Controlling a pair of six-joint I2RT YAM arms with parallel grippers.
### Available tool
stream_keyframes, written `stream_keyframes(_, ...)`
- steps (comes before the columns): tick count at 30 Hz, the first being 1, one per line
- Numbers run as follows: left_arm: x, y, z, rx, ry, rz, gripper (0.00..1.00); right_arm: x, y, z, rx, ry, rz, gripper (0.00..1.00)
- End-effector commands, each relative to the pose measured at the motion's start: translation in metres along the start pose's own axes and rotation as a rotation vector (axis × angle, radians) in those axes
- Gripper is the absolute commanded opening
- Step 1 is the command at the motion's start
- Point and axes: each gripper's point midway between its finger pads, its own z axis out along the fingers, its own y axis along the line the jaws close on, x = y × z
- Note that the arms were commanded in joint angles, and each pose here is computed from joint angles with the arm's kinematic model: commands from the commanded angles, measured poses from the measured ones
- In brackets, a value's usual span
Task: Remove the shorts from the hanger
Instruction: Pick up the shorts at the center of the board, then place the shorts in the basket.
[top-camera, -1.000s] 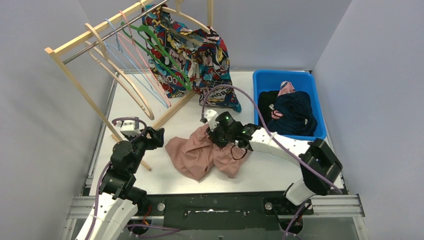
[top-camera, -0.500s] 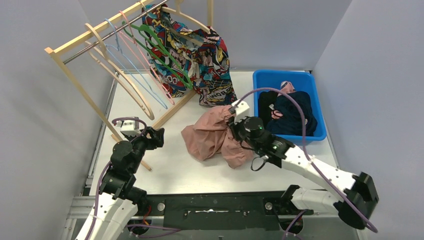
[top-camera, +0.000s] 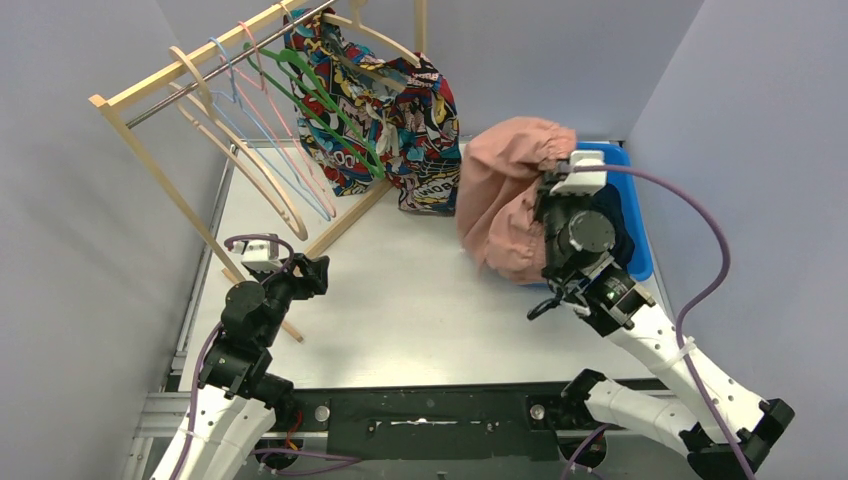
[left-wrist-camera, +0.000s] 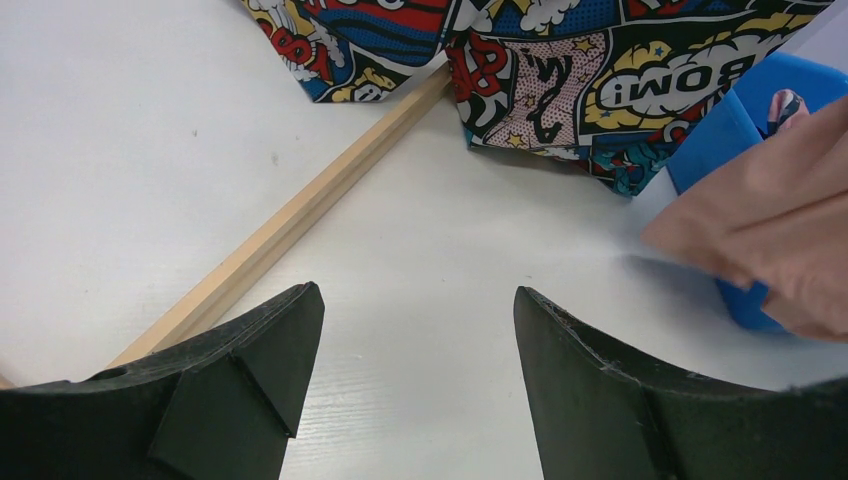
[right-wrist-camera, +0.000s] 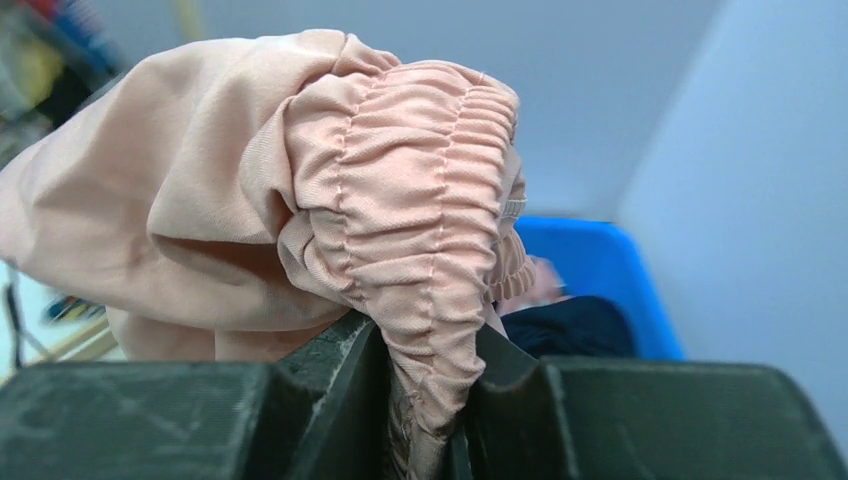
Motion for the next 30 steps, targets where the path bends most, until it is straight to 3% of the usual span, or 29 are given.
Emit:
stream_keyframes(1, -0.026, -0.009, -0.002, 0.030, -0.071, 0.000, 0.69, -0.052, -0.067, 0.010, 0.284, -0.079, 0.013, 0.00)
stream_keyframes(11, -0.025, -0.009, -0.001, 0.029, -0.065, 0.004, 0.69, -0.118, -0.128, 0.056, 0.389, -0.126, -0.010, 0.00)
stream_keyframes(16, -0.026, -0.009, -0.001, 0.027, -0.071, 0.003, 0.69, -0.123, -0.139, 0.086, 0.391, -0.091, -0.029, 0.00)
stream_keyframes(21, -0.027, -0.008, -0.002, 0.024, -0.076, 0.003, 0.69, -0.047, -0.130, 0.122, 0.299, 0.084, -0.012, 0.00)
stream_keyframes(30, -0.026, -0.009, -0.002, 0.029, -0.068, 0.004, 0.69, 0.117, -0.126, 0.173, 0.172, 0.423, 0.161, 0.00)
